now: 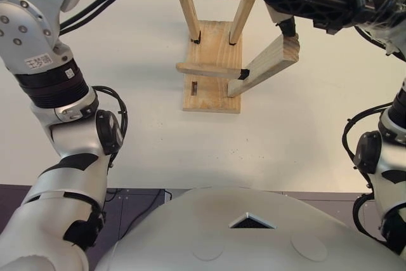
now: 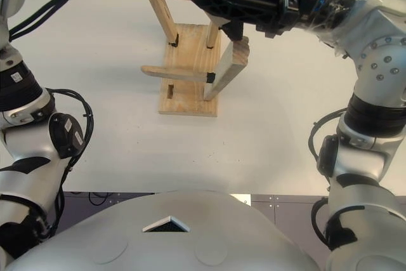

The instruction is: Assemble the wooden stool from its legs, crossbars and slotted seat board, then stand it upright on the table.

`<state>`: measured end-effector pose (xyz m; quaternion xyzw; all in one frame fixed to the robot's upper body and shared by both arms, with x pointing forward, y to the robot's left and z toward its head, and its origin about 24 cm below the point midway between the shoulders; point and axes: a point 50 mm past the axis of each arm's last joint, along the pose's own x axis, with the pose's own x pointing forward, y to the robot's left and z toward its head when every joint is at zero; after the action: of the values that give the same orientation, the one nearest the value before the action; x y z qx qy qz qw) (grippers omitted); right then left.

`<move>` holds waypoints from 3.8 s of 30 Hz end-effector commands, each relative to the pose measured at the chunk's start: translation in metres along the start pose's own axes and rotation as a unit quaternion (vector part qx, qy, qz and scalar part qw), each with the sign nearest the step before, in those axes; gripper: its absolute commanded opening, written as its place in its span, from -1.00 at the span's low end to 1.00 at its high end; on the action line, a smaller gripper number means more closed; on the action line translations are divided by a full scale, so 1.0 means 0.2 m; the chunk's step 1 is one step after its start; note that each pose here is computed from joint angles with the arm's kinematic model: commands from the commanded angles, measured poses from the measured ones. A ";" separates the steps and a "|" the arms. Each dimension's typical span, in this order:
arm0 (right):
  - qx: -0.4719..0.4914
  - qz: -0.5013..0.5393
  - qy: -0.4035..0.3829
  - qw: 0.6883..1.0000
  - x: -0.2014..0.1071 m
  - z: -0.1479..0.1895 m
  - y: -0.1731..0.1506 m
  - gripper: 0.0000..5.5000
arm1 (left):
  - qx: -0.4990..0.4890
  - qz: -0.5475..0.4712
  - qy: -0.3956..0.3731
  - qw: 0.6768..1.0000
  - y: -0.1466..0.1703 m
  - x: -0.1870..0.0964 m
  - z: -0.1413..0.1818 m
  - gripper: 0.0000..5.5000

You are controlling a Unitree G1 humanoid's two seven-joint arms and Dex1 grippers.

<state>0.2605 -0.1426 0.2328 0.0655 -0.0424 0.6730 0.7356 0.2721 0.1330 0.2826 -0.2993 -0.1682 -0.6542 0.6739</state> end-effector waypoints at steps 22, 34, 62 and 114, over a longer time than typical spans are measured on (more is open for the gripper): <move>0.075 0.079 0.193 0.975 -0.15 -0.08 0.08 0.29 | 0.158 0.285 0.009 0.945 0.14 -0.67 -0.10 -0.26; 0.042 0.034 0.228 0.972 -0.12 -0.15 0.02 -0.03 | 0.066 0.291 0.063 0.952 0.19 -0.82 -0.43 -0.26; 0.051 0.019 0.253 0.966 -0.14 -0.29 0.08 -0.17 | 0.053 0.090 0.573 0.813 0.13 -0.81 -0.04 -0.27; 0.036 -0.023 0.198 0.979 -0.04 -0.34 0.08 0.29 | 0.094 0.131 0.512 0.844 -0.05 -0.64 -0.35 0.06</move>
<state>0.2353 -0.1427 0.1630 -0.0624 0.1387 0.6669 0.7294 0.2506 0.1789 0.1625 0.1540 0.1419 -0.6082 0.7657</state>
